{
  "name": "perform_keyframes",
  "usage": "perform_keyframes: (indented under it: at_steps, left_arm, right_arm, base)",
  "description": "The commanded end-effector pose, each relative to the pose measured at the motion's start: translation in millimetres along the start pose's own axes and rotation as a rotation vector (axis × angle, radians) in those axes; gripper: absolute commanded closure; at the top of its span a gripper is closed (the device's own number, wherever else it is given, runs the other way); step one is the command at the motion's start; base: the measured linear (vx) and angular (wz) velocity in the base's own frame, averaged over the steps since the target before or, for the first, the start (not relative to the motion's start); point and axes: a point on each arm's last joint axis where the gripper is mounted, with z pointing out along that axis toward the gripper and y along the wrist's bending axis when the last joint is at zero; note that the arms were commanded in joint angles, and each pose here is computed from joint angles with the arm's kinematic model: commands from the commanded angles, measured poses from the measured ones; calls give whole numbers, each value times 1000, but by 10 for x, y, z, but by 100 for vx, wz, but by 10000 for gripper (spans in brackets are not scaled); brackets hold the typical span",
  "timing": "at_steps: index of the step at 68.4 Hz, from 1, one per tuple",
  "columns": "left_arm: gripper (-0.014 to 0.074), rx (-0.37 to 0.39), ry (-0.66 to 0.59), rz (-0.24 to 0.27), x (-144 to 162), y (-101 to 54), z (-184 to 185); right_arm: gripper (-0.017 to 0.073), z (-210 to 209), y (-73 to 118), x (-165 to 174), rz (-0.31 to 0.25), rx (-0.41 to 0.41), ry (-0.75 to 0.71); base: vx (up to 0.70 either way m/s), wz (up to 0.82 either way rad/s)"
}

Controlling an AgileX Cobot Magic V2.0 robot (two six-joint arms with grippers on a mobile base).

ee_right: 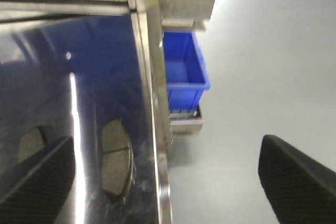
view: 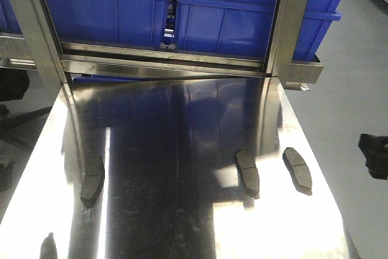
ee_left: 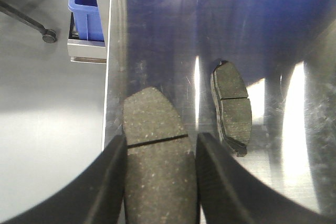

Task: Move and align brake pads A on conveyor
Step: 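Lower the right gripper and grasp the brake pad nearest it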

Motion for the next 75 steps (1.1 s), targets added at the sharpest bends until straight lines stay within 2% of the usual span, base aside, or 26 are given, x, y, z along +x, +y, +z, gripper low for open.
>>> perform_keyframes:
  at_steps: [1,8,14,20,32,37,41,50,60,75]
  left_arm:
    - [416,18,-112,-6,-147,-30,-76]
    - [416,18,-112,-6,-147,-30,-76]
    - [416,18,-112,-6,-147,-30,-76]
    - [416,18,-112,-6,-147,-30,-76]
    - [416,18,-112,-6,-147,-30,-76]
    - [416,18,-112,-6,-147,-30,-76]
    - [416,18,-112,-6,-147,-30,-76]
    - [416,18,-112,-6,-147,-30,-76]
    - [416,18,-112,-6,-147,-30,-76]
    - [416,18,-112,-6,-147,-30,-76]
  right_arm:
    - [-162,86,10,-249,-12,-10,26]
    - [-156,305,22,-370,-54,-25,170]
    - [-147,505,33,-491,-48,-36,225]
    - [-137,695,43,-579,-69,-50,274]
    - [-119,1119,126,-616,-54,-129,420]
    - [-110,1276,237,-584,-84,-158,472]
    - [-108,1377,366,-561,-131,-177,495]
    - [-101,1633,543,-476,-187,-155,556]
    - [-86,1844,571,-424,-166,-127,602]
    - [-55,2029,581,-294,-166,-126,667]
  base:
    - [0,0]
    - [0,0]
    - [0,0]
    - [0,0]
    - [0,0]
    - [0,0]
    - [0,0]
    - [0,0]
    - [0,0]
    - [0,0]
